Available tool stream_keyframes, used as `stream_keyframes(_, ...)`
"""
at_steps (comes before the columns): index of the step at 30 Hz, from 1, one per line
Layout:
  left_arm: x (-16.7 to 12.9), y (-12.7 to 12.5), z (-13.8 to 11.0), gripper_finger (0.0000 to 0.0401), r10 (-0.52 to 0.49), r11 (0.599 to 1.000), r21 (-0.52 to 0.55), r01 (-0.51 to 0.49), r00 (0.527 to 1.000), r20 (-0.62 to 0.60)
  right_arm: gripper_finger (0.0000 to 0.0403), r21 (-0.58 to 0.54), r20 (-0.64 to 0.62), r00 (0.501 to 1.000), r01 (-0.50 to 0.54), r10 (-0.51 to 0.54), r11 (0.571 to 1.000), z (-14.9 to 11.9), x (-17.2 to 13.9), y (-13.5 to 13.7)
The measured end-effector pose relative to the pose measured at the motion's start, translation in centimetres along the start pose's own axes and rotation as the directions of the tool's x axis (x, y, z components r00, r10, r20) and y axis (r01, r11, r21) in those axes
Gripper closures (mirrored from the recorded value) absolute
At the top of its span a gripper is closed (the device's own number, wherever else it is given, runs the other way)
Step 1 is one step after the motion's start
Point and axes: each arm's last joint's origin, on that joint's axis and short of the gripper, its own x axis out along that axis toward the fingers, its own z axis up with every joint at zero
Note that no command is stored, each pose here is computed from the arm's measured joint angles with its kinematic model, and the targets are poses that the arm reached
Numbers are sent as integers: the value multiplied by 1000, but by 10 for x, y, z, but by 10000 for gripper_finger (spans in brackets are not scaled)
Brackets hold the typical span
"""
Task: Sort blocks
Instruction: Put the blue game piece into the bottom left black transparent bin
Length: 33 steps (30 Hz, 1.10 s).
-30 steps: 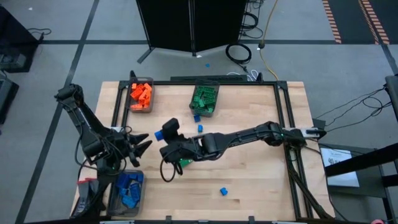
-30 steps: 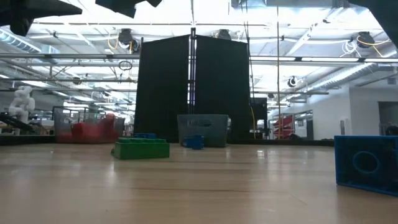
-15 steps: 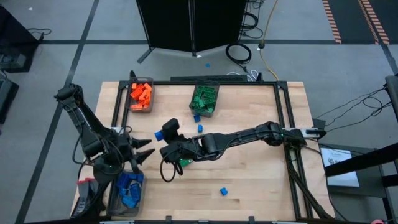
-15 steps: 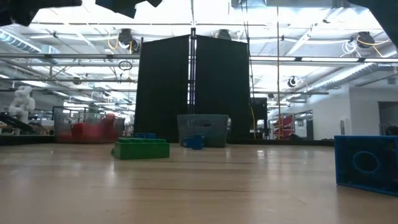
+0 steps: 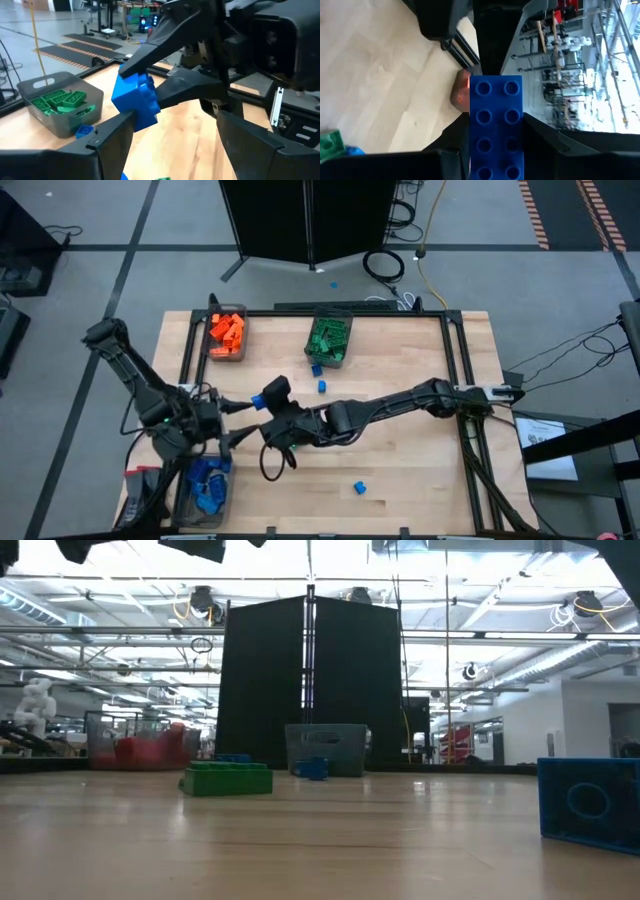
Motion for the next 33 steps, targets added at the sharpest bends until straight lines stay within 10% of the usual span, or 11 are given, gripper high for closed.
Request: stream_keyframes(33, 27, 16, 7, 115, 52, 998, -35, -53, 998, -26, 284, -14, -28, 997, 72, -72, 997, 8, -12, 4)
